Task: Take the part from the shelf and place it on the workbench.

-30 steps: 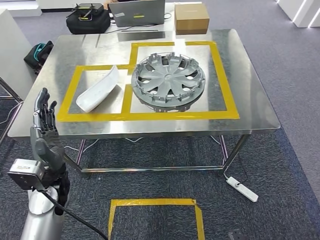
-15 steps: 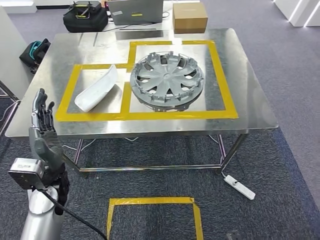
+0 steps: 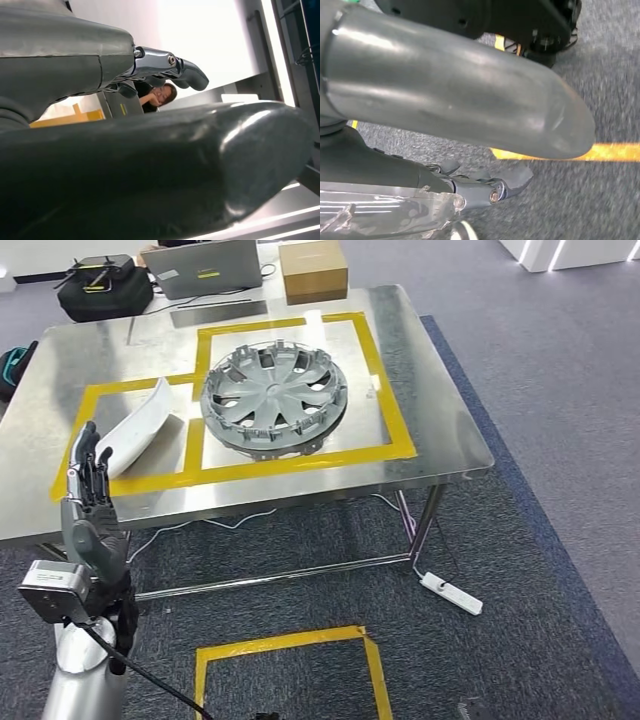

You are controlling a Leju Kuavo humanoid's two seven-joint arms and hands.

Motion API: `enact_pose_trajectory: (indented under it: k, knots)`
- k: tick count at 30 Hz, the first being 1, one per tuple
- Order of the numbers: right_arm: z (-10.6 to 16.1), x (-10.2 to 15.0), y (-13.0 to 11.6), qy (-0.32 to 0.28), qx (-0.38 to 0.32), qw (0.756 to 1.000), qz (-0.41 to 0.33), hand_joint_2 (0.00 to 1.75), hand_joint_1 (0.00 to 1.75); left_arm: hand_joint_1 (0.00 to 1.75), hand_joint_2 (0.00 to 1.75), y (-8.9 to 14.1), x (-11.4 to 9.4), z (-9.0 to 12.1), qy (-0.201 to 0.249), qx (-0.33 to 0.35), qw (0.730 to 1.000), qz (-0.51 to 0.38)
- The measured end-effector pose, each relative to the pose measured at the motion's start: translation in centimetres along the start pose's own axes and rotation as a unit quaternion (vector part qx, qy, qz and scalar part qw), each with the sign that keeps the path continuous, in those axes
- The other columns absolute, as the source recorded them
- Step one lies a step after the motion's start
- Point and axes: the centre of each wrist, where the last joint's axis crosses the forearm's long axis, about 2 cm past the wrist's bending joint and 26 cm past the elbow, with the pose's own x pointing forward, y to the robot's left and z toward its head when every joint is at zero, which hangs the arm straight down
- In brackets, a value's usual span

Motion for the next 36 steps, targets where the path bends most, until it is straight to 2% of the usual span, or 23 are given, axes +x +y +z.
enact_pose_trajectory:
  k: [36]
  knots:
    - [-0.03,0.24,-0.19,0.000,0.001,1.000,-0.001,0.00,0.00,0.00,0.00,0.15,-0.03,0.25,0.004,0.005,1.000,-0.002]
